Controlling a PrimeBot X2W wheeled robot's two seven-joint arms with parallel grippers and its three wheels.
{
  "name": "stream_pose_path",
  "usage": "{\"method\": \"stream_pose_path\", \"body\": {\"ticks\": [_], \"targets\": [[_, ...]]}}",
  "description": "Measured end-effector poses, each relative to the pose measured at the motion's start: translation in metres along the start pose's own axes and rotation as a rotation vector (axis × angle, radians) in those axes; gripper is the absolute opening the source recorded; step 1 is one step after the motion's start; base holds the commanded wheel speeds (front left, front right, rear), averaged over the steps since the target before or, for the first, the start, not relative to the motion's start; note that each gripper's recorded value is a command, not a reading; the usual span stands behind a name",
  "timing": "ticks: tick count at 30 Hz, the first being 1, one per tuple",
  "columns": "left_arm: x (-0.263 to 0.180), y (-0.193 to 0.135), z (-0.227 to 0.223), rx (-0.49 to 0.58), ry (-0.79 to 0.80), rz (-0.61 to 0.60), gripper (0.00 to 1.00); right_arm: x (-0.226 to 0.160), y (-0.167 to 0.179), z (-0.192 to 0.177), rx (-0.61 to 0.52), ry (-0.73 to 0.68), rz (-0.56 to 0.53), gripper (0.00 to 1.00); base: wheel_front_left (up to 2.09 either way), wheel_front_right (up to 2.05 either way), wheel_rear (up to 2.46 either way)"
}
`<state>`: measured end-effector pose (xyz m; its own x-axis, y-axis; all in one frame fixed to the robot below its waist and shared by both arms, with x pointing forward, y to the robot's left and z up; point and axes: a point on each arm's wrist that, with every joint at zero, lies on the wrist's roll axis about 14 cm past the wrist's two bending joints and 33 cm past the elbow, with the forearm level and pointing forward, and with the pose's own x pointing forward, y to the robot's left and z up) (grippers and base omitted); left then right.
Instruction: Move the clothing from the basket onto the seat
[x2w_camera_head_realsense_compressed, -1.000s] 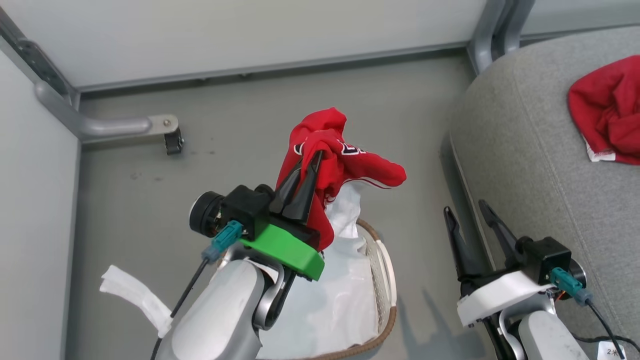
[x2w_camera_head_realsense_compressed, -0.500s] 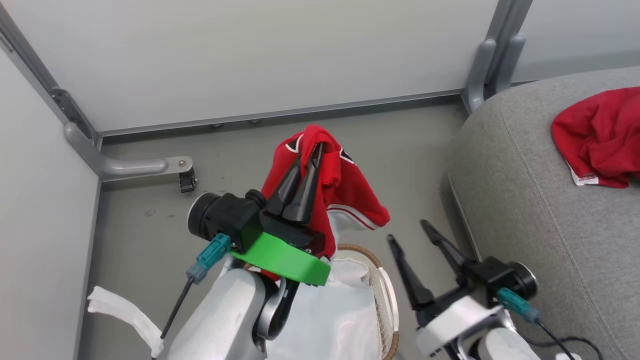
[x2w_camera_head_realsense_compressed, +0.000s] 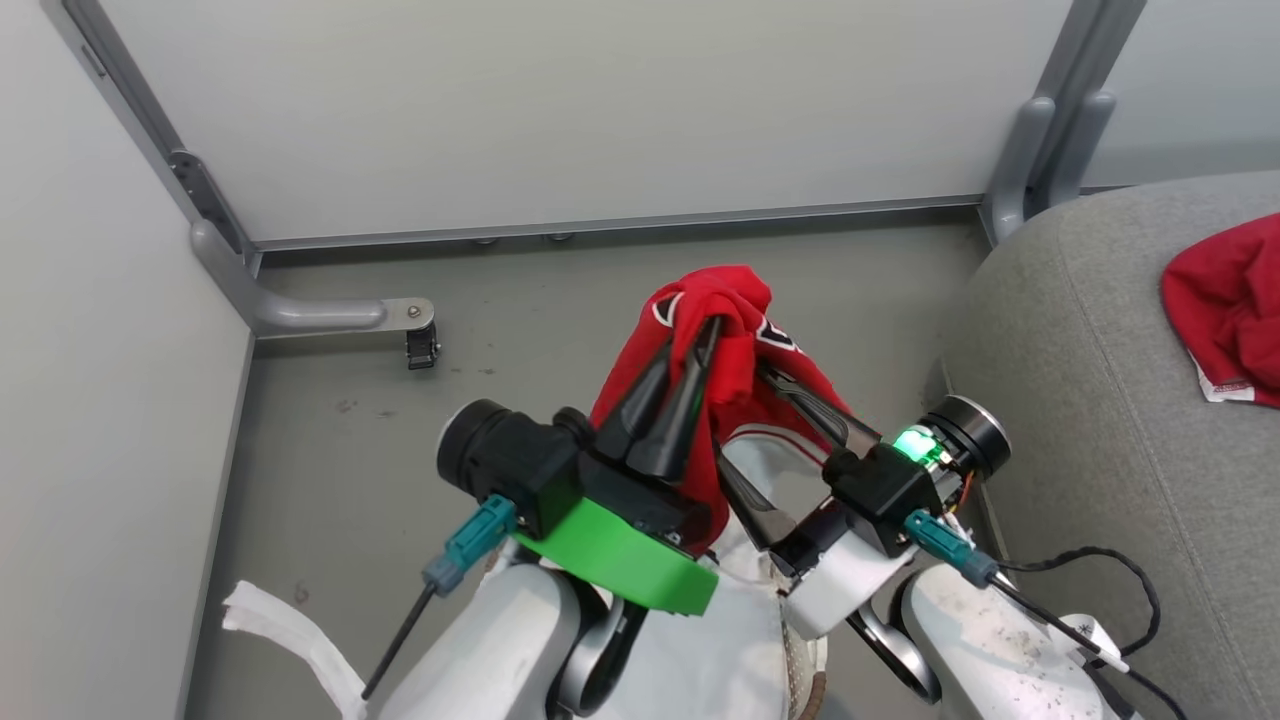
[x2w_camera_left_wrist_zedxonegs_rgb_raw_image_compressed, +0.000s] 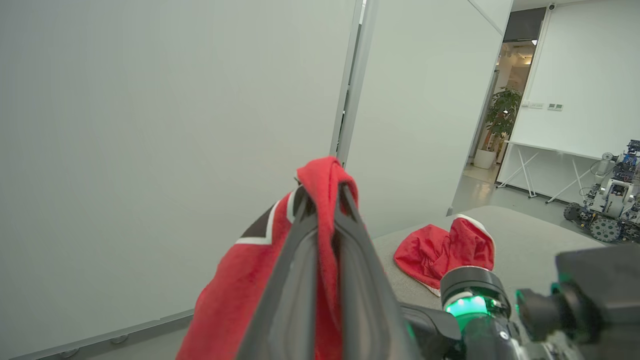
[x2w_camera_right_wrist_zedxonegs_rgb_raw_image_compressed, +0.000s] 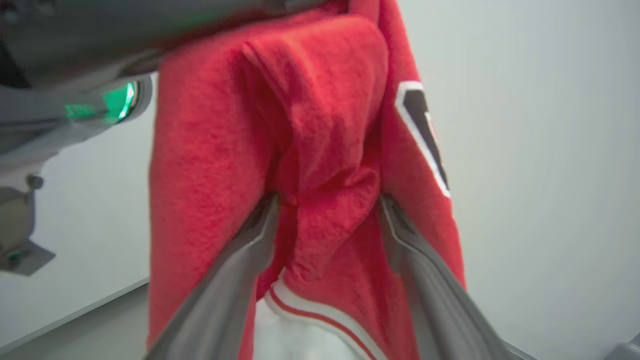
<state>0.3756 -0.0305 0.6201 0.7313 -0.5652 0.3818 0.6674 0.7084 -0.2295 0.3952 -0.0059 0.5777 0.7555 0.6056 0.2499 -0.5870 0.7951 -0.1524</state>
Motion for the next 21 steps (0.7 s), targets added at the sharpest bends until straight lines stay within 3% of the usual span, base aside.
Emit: {"method": "stream_pose_path", "body": {"ticks": [6, 7, 9, 16, 17, 18, 19, 21], "targets": [[-0.004, -0.014, -0.004, -0.017, 0.016, -0.036, 0.0, 0.016, 0.01, -0.006, 0.004, 0.013, 0.032, 1.0, 0.0, 0.0, 0.0], [-0.005, -0.015, -0.005, -0.019, 0.019, -0.041, 0.0, 0.019, 0.012, -0.007, 0.01, 0.013, 0.036, 0.8, 0.0, 0.0, 0.0], [-0.005, -0.017, -0.004, -0.018, 0.019, -0.046, 0.0, 0.024, 0.015, -0.01, 0.03, 0.019, 0.041, 0.0, 0.0, 0.0, 0.0], [-0.01, -0.001, -0.002, -0.014, 0.018, 0.02, 0.0, 0.031, 0.013, -0.012, 0.114, 0.01, 0.022, 0.0, 0.0, 0.0, 0.0], [-0.01, 0.002, -0.002, -0.01, 0.018, 0.029, 0.36, 0.03, 0.011, -0.013, 0.124, 0.01, 0.013, 0.0, 0.0, 0.0, 0.0], [-0.01, 0.004, -0.001, -0.008, 0.016, 0.033, 0.55, 0.028, 0.009, -0.013, 0.13, 0.009, 0.001, 0.0, 0.0, 0.0, 0.0], [-0.009, 0.006, -0.002, -0.001, 0.019, 0.038, 1.0, 0.026, 0.005, -0.013, 0.138, 0.006, -0.015, 0.0, 0.0, 0.0, 0.0], [-0.008, 0.007, -0.005, 0.001, 0.022, 0.041, 1.0, 0.019, -0.003, -0.012, 0.147, 0.005, -0.048, 0.0, 0.0, 0.0, 0.0]]}}
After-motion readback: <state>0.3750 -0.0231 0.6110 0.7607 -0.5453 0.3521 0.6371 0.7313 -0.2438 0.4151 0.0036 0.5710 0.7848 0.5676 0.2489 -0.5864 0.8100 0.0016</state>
